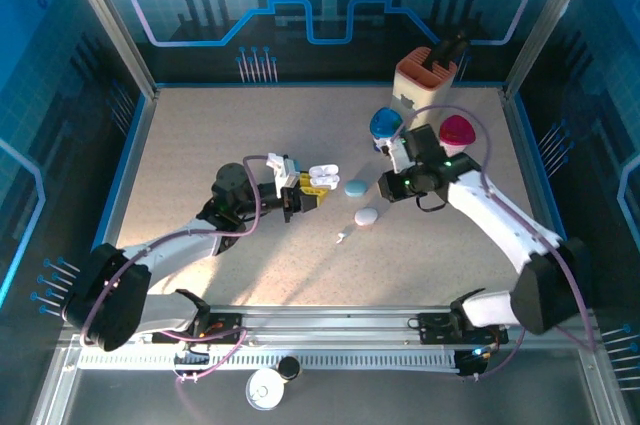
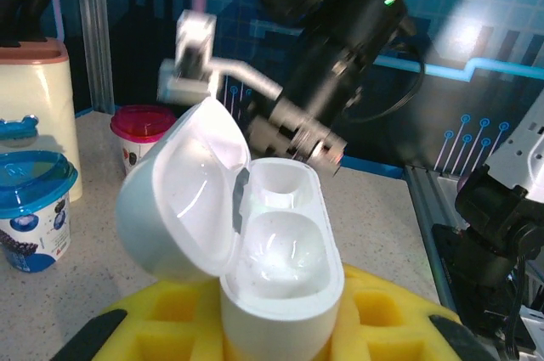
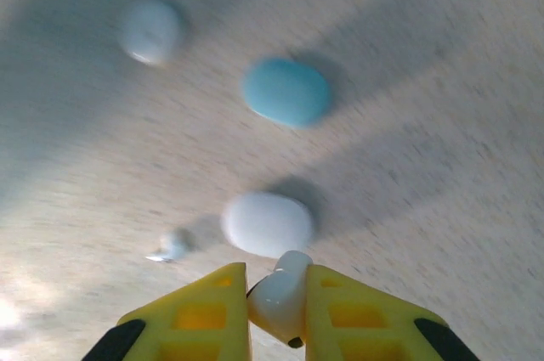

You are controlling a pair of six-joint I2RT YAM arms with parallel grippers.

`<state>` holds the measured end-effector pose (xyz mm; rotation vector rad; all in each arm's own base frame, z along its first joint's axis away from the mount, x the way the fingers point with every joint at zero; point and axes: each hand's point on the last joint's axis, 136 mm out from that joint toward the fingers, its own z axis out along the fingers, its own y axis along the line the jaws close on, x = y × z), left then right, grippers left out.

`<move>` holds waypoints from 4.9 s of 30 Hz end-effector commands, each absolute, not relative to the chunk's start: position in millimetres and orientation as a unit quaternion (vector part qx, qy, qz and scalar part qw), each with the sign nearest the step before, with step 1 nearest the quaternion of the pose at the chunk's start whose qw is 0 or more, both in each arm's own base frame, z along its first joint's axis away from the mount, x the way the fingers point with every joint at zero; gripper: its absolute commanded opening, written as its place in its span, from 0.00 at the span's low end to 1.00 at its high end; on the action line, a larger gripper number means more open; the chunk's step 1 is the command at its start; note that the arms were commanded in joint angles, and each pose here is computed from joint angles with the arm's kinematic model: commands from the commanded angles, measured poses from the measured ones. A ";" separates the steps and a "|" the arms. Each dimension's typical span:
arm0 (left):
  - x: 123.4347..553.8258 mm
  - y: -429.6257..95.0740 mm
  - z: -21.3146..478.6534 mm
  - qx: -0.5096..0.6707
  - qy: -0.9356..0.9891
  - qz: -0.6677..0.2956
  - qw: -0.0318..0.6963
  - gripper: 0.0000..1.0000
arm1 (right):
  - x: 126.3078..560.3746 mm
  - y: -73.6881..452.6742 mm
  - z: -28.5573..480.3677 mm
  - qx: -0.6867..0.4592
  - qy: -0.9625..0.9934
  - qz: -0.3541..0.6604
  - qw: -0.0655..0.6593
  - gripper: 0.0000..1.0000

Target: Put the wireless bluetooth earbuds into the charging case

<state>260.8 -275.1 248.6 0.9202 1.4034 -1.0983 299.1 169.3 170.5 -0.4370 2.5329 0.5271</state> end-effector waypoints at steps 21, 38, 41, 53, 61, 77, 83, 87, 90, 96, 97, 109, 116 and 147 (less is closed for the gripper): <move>231.9 -281.8 271.1 0.449 0.550 -0.510 0.486 0.19 | 203.6 255.2 349.2 -0.475 0.621 0.516 0.351 0.16; 211.5 -279.7 288.7 0.481 0.521 -0.524 0.472 0.19 | 197.1 280.6 340.0 -0.530 0.588 0.533 0.300 0.15; 211.0 -279.7 290.6 0.483 0.517 -0.525 0.473 0.20 | 195.8 282.8 333.6 -0.534 0.593 0.530 0.289 0.15; 206.3 -278.8 296.6 0.488 0.510 -0.528 0.473 0.20 | 193.0 281.4 316.0 -0.546 0.608 0.516 0.256 0.14; 202.7 -279.1 301.5 0.493 0.504 -0.535 0.467 0.20 | 191.9 281.5 306.3 -0.558 0.615 0.502 0.241 0.14; 199.6 -280.0 304.7 0.496 0.500 -0.543 0.457 0.20 | 201.7 285.0 285.8 -0.594 0.637 0.425 0.247 0.20; 199.7 -279.8 305.2 0.494 0.501 -0.545 0.455 0.20 | 210.5 288.0 286.6 -0.592 0.645 0.404 0.264 0.23; 199.4 -280.3 304.5 0.495 0.501 -0.546 0.453 0.20 | 217.5 289.8 286.1 -0.590 0.653 0.388 0.276 0.33; 199.7 -280.7 303.5 0.494 0.503 -0.547 0.452 0.20 | 220.8 290.2 287.5 -0.585 0.655 0.383 0.285 0.33; 200.0 -280.9 300.5 0.493 0.505 -0.547 0.450 0.20 | 221.3 291.6 298.2 -0.581 0.648 0.388 0.302 0.33; 200.4 -281.1 299.5 0.492 0.505 -0.547 0.450 0.20 | 221.3 291.8 301.6 -0.579 0.647 0.390 0.307 0.33; 207.8 -282.9 294.1 0.484 0.513 -0.546 0.452 0.19 | 211.9 296.7 342.1 -0.551 0.609 0.438 0.365 0.39; 215.3 -283.1 290.3 0.474 0.523 -0.536 0.464 0.19 | 202.6 288.9 358.8 -0.531 0.601 0.442 0.401 0.45; 216.3 -282.7 298.9 0.481 0.509 -0.525 0.483 0.19 | 249.0 275.8 309.3 -0.450 0.719 0.346 0.401 0.83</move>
